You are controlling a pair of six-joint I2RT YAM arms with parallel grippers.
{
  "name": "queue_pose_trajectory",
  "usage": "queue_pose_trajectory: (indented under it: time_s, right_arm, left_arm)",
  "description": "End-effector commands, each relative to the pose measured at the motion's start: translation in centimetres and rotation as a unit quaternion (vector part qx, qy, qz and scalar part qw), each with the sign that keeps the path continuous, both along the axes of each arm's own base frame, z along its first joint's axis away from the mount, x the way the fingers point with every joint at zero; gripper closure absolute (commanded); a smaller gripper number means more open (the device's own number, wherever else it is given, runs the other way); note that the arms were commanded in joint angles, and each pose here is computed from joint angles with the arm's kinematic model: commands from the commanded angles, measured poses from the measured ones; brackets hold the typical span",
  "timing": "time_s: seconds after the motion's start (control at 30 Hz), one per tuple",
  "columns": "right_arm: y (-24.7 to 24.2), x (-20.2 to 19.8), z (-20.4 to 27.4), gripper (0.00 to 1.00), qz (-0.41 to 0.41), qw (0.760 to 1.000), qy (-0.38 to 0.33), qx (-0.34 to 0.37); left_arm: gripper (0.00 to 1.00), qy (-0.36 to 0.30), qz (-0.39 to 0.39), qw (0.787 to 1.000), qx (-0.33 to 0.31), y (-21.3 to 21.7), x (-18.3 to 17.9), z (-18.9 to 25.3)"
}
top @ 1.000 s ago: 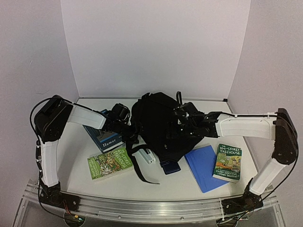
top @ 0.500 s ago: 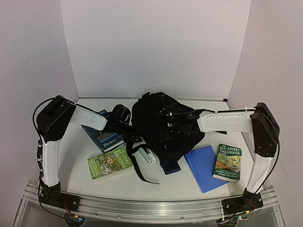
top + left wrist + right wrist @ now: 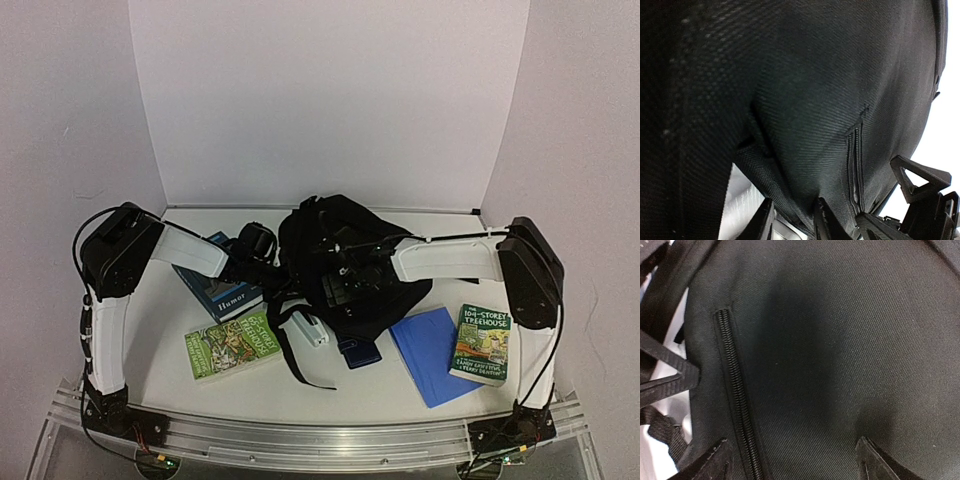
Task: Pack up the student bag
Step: Pick up the personal item from the center of the board.
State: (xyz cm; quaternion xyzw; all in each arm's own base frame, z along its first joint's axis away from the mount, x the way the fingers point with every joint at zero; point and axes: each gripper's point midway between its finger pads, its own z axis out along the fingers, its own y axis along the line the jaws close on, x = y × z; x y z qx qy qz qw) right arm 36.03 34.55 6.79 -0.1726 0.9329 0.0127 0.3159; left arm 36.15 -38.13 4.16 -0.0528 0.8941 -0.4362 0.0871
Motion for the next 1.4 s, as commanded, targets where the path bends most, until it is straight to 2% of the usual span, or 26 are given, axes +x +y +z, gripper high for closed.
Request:
queue_pose_trajectory:
  time_s: [0.0, 0.13, 0.27, 0.37, 0.53, 0.6, 0.7, 0.83, 1.17, 1.37]
  right_arm:
    - [-0.9, 1.2, 0.1, 0.17, -0.027, 0.998, -0.032, -0.049]
    - [-2.0, 1.8, -0.1, 0.18, -0.054, 0.994, -0.052, -0.078]
    - [-3.0, 2.4, 0.5, 0.24, -0.085, 0.988, -0.082, -0.1]
    - [-3.7, 2.7, 2.3, 0.34, -0.114, 0.981, -0.118, -0.106]
    - [-4.1, 2.8, 5.0, 0.66, -0.145, 0.973, -0.156, -0.089]
    - [-3.7, 2.7, 5.2, 0.73, -0.141, 0.975, -0.151, -0.078]
    - [-1.0, 2.0, 4.1, 0.69, -0.078, 0.991, -0.102, -0.033]
    - [2.0, 0.9, 2.8, 0.54, -0.016, 0.998, -0.055, 0.014]
    - [2.4, 2.7, 0.7, 0.37, -0.007, 0.996, -0.075, -0.045]
    - [2.1, 3.0, -1.4, 0.32, 0.008, 0.994, -0.069, -0.089]
  left_arm:
    - [0.76, -0.005, 0.002, 1.0, 0.006, 0.1, 0.2, -0.5]
    - [0.88, -0.006, 0.0, 1.0, 0.006, 0.1, 0.2, -0.5]
    - [0.93, -0.005, 0.001, 1.0, 0.008, 0.1, 0.2, -0.5]
    - [0.95, -0.005, 0.004, 1.0, 0.011, 0.2, 0.4, -0.6]
    - [0.97, -0.004, 0.009, 1.0, 0.016, 0.3, 0.7, -0.9]
    - [0.97, -0.004, 0.011, 1.0, 0.018, 0.4, 0.9, -0.9]
    - [0.99, -0.006, 0.012, 1.0, 0.018, 0.3, 0.9, -0.9]
    - [1.0, -0.005, 0.014, 1.0, 0.025, 0.7, 0.9, -1.2]
    - [1.0, -0.003, 0.008, 1.0, 0.024, 0.7, 0.7, -1.4]
    - [1.0, -0.005, 0.008, 1.0, 0.026, 0.8, 0.6, -1.3]
